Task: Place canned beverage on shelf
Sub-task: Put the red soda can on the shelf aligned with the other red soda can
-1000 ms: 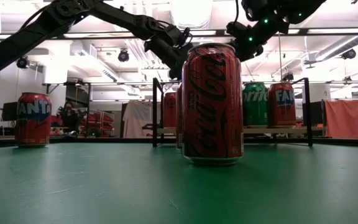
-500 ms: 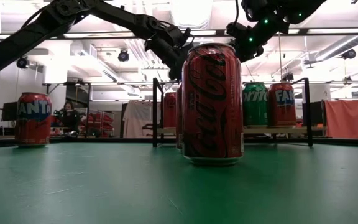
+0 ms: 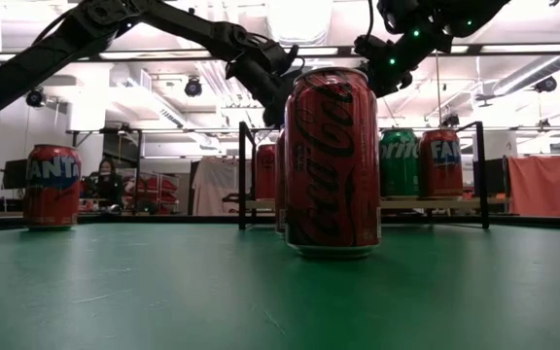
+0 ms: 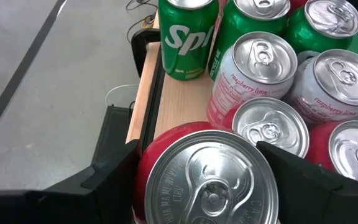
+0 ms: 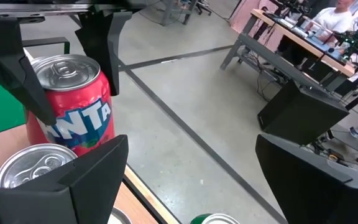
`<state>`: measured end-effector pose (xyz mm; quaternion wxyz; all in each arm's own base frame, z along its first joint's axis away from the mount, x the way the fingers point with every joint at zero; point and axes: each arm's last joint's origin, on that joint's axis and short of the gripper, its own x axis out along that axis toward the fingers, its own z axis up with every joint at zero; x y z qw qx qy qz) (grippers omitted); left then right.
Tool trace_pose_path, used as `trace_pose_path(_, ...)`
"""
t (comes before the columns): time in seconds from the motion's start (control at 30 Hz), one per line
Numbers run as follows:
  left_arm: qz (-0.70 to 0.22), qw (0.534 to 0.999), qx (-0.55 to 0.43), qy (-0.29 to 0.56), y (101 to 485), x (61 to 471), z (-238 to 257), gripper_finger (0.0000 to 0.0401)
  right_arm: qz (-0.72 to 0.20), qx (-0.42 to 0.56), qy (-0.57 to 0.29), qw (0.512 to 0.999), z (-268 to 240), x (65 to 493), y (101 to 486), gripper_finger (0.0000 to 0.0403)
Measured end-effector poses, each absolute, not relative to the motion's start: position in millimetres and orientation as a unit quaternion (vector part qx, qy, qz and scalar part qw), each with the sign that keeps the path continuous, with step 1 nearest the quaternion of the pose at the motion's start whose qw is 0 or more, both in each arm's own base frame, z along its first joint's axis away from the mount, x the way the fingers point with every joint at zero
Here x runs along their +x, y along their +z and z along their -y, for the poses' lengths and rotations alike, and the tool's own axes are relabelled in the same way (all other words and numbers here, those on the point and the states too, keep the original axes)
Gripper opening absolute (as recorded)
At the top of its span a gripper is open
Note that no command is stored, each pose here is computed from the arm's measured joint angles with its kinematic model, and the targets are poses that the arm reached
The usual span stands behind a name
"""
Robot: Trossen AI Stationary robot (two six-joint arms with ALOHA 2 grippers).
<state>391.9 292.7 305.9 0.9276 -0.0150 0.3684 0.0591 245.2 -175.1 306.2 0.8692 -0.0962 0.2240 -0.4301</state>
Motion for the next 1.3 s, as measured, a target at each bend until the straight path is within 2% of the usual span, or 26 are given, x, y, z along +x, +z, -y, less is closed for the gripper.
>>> trace_pose_path(1.3,-0.38,0.923,-0.018,0.054,295.9,392.1,-292.2,0.0288,-0.224,-0.093,-0.43,0.87,175.2,245.3,305.8,0.0343)
